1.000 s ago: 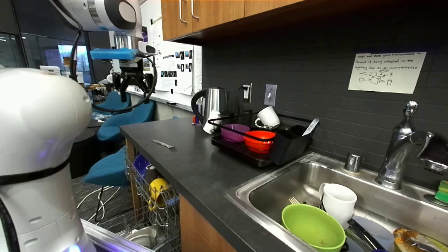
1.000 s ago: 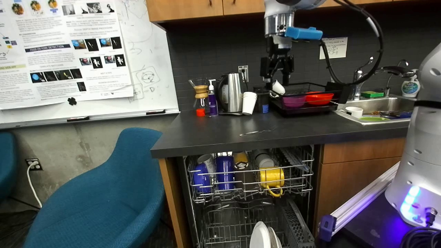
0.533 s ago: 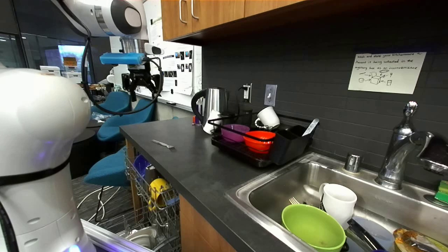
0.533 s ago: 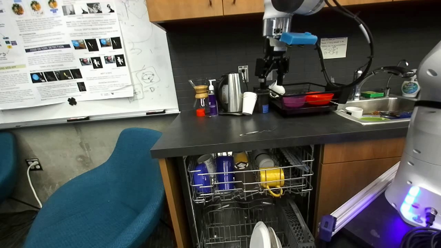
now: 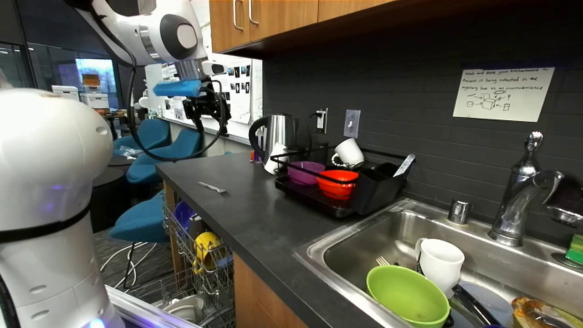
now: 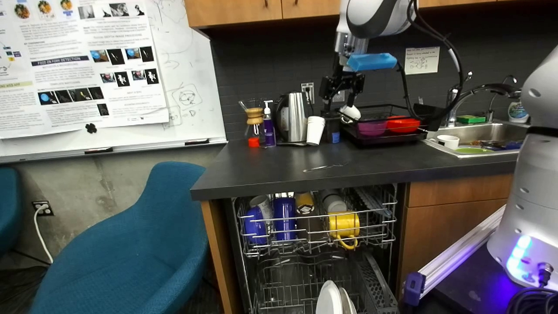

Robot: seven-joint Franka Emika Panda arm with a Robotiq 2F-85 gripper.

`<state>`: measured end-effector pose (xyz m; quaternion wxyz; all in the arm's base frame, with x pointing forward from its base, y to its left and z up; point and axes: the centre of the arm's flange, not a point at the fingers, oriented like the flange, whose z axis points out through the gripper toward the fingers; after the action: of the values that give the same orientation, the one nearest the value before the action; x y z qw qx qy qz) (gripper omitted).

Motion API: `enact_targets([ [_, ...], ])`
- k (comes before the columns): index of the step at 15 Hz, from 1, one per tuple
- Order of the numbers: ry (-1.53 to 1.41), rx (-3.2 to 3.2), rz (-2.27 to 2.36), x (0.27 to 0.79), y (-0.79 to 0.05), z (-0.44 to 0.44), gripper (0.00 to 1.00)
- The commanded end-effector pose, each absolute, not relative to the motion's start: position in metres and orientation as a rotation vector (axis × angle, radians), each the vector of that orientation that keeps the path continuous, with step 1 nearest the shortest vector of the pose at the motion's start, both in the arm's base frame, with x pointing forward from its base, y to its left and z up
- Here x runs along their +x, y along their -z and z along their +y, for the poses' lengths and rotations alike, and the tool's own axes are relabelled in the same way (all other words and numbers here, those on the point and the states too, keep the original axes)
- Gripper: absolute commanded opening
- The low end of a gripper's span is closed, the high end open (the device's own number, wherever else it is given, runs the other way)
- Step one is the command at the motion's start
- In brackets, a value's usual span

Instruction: Flip the switch

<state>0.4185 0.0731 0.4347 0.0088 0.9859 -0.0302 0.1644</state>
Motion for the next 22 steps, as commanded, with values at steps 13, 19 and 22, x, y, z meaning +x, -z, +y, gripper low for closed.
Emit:
enact_targets([
  [13,-0.94,2.643,-0.388,0.505,-0.418,0.041,1.0],
  [19,-0.916,2.544,-0.441,0.543,-0.407,0.007,1.0],
  [22,-0.899,2.492,-0.421,0.561,-0.409,-0.01,1.0],
])
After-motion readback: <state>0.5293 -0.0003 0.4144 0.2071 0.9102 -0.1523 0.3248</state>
